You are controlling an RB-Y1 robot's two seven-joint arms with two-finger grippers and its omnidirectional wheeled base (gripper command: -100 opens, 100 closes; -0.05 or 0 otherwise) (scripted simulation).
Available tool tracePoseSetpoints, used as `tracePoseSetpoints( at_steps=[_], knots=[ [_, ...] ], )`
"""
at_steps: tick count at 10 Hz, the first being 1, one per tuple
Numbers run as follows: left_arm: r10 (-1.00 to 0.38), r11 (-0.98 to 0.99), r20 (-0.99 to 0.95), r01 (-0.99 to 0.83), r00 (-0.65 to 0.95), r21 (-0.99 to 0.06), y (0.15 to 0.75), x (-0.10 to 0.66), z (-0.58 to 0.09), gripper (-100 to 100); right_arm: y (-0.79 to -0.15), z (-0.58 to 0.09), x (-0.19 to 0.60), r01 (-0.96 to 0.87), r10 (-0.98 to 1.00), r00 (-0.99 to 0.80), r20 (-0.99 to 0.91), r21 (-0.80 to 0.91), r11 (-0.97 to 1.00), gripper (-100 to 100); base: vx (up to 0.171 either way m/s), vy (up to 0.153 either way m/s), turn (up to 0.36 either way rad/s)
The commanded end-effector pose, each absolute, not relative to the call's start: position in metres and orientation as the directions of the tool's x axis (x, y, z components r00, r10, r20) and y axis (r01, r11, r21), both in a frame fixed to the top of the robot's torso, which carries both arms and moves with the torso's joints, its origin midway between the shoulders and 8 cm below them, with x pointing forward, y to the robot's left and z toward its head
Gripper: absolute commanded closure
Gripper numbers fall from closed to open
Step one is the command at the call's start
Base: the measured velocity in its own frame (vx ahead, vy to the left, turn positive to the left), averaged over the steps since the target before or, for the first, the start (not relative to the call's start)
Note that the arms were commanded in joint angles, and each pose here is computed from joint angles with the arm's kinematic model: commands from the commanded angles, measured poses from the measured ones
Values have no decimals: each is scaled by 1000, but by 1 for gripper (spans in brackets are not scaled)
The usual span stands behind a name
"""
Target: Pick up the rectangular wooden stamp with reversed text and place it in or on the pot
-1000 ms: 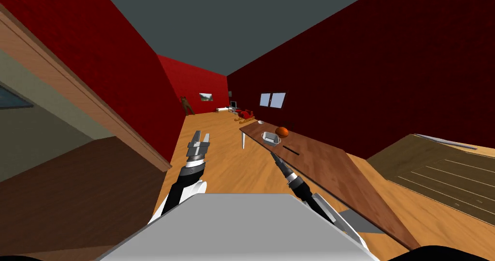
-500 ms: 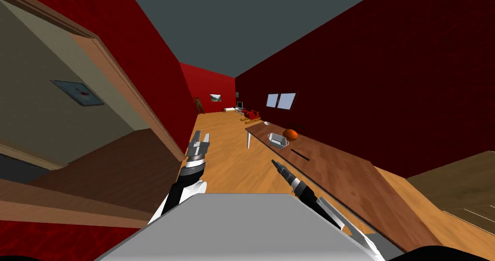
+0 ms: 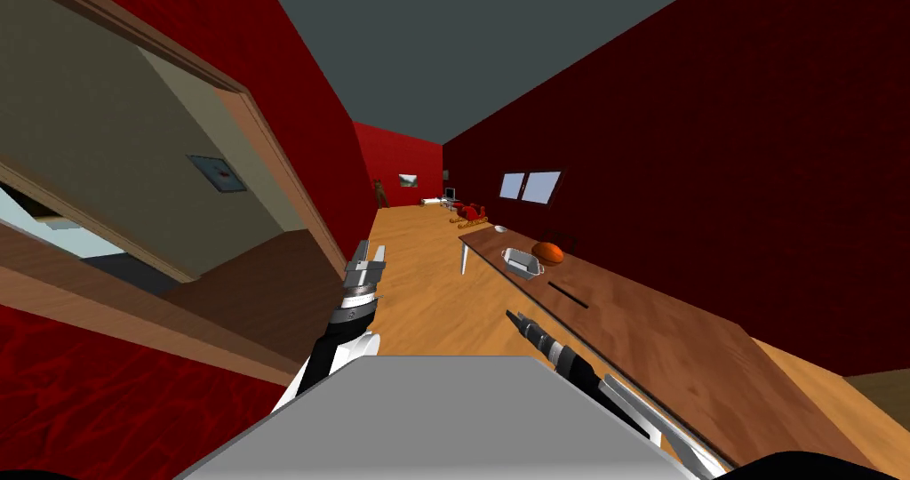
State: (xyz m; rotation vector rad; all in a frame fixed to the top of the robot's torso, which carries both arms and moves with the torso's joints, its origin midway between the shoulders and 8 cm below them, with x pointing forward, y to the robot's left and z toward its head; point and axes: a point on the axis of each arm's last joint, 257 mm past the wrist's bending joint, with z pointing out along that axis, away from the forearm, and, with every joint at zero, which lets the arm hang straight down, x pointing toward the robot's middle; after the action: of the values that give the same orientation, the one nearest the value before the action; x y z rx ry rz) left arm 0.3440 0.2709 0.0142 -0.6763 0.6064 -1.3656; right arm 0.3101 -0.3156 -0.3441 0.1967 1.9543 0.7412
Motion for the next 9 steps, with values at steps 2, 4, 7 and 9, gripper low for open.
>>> tracePoseSetpoints(
  at_steps=[2, 4, 7, 9],
  knots=[
    [-994, 77, -2, 668, 112, -740, 271, 344, 14, 0, -340, -370, 293, -148, 371, -551, -748, 524, 839, -100, 13, -1, 191],
    [-994, 77, -2, 668, 112, -740, 271, 344, 14, 0, -363, -391, 276, -130, 310, -603, -735, 474, 871, -100, 25, -12, 171],
    [-994, 77, -2, 668, 113, -741, 271, 344, 14, 0, -401, -418, 243, -128, 193, -691, -697, 381, 916, -100, 40, -33, 177],
    [-994, 77, -2, 668, 113, -741, 271, 344, 14, 0, -435, -435, 219, -105, 140, -740, -658, 318, 942, -100, 49, -48, 168]
  ],
)
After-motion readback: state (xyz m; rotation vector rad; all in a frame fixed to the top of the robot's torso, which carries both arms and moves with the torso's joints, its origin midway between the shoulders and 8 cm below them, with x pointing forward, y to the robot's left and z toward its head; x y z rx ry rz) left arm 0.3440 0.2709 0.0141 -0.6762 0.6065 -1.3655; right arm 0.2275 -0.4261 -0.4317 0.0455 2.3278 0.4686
